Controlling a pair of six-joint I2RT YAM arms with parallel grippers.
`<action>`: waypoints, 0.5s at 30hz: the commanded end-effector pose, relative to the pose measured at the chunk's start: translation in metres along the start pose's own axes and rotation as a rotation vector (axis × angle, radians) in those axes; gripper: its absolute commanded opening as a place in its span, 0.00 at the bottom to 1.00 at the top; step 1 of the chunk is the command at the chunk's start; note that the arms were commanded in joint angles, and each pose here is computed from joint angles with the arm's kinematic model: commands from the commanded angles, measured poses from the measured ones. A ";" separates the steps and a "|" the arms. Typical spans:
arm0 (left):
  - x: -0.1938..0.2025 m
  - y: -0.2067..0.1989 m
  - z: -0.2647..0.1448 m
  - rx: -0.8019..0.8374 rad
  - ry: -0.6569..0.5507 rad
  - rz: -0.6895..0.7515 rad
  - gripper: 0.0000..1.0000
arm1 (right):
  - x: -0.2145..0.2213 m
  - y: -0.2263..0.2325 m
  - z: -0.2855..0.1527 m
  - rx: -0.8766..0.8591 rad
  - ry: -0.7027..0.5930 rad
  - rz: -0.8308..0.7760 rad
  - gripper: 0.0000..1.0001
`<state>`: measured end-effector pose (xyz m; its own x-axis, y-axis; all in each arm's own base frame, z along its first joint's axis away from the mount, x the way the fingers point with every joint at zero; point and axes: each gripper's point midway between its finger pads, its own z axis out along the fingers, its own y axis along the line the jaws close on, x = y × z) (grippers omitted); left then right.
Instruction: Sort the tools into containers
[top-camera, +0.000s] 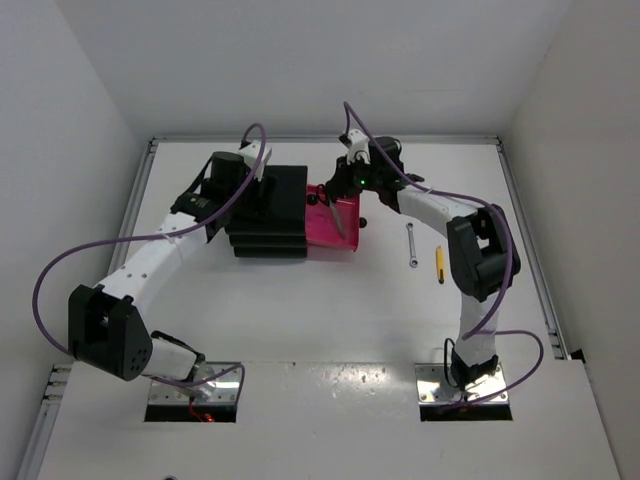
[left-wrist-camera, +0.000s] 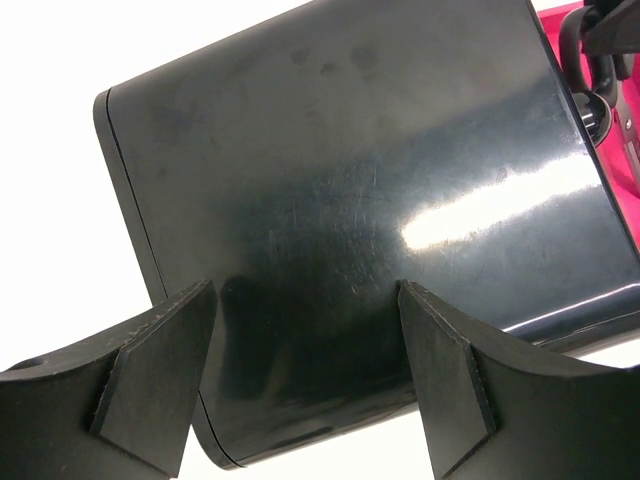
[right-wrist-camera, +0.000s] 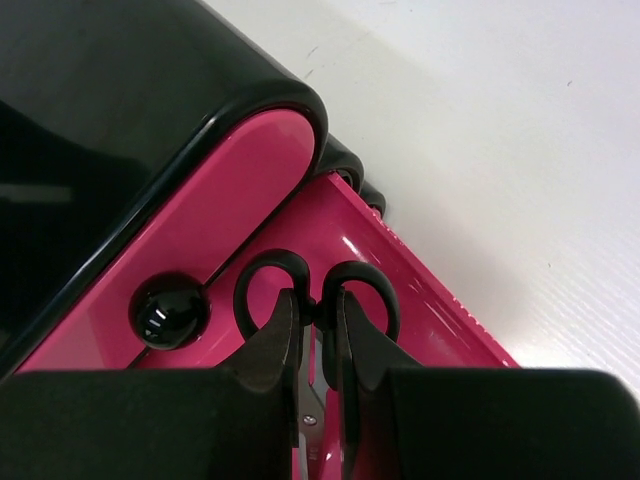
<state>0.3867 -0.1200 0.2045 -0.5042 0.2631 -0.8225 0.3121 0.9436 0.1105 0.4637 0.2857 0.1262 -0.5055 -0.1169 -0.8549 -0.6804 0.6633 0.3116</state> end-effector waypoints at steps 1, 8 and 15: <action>0.006 -0.005 0.004 0.015 0.024 0.013 0.80 | -0.023 0.010 0.007 -0.035 -0.046 -0.065 0.00; 0.006 -0.005 0.004 0.015 0.024 0.013 0.80 | -0.015 0.011 0.013 -0.040 -0.018 -0.064 0.02; 0.004 -0.005 0.005 0.015 0.024 0.013 0.80 | -0.006 0.012 0.016 -0.058 0.011 -0.049 0.06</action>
<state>0.3899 -0.1214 0.2042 -0.4986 0.2607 -0.8267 0.3124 0.9437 0.1092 0.4614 0.2941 0.1098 -0.5326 -0.1561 -0.8319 -0.6887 0.6512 0.3188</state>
